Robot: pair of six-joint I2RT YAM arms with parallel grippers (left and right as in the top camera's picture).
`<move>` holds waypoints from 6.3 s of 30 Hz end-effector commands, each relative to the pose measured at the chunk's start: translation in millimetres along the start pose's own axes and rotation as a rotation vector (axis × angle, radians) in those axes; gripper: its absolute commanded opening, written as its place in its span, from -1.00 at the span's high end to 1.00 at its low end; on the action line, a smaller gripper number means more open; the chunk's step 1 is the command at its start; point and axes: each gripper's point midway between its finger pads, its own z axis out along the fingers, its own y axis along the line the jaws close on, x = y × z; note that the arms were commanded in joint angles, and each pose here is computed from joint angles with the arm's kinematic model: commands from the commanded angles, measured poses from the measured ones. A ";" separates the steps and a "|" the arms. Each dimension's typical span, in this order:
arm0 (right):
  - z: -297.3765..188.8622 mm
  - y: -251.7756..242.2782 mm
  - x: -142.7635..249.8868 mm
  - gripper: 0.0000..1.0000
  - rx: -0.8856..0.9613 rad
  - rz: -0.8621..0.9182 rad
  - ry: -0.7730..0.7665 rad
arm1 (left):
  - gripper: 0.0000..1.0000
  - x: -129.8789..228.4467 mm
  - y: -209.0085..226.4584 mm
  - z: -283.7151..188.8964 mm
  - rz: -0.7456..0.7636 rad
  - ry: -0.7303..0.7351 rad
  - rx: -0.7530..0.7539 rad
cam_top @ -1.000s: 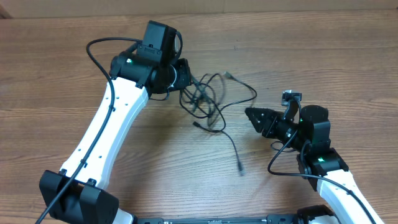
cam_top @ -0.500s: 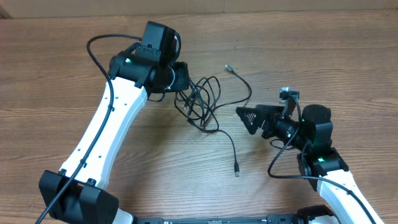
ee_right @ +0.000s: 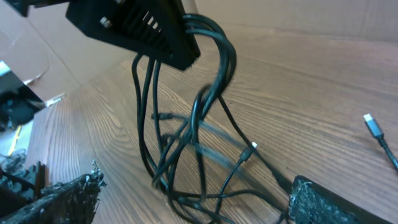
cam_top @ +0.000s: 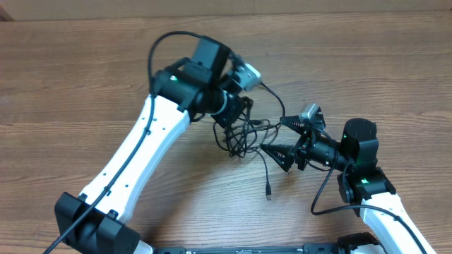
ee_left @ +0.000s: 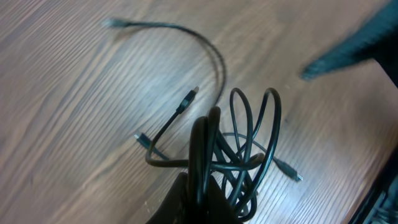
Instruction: Untangle cables
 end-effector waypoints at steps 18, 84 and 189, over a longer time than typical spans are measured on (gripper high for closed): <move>-1.6 3.6 -1.4 -0.18 -0.015 -0.056 0.003 | 0.91 -35.3 -54.5 -0.2 0.240 -0.126 0.128; -1.6 3.5 -1.4 0.92 -0.014 -0.045 0.003 | 0.91 -49.5 -85.5 -6.8 0.199 -0.199 0.285; 18.6 -23.8 -4.4 0.53 0.010 -0.038 -0.045 | 0.91 -45.9 -59.1 5.3 0.022 -0.133 0.063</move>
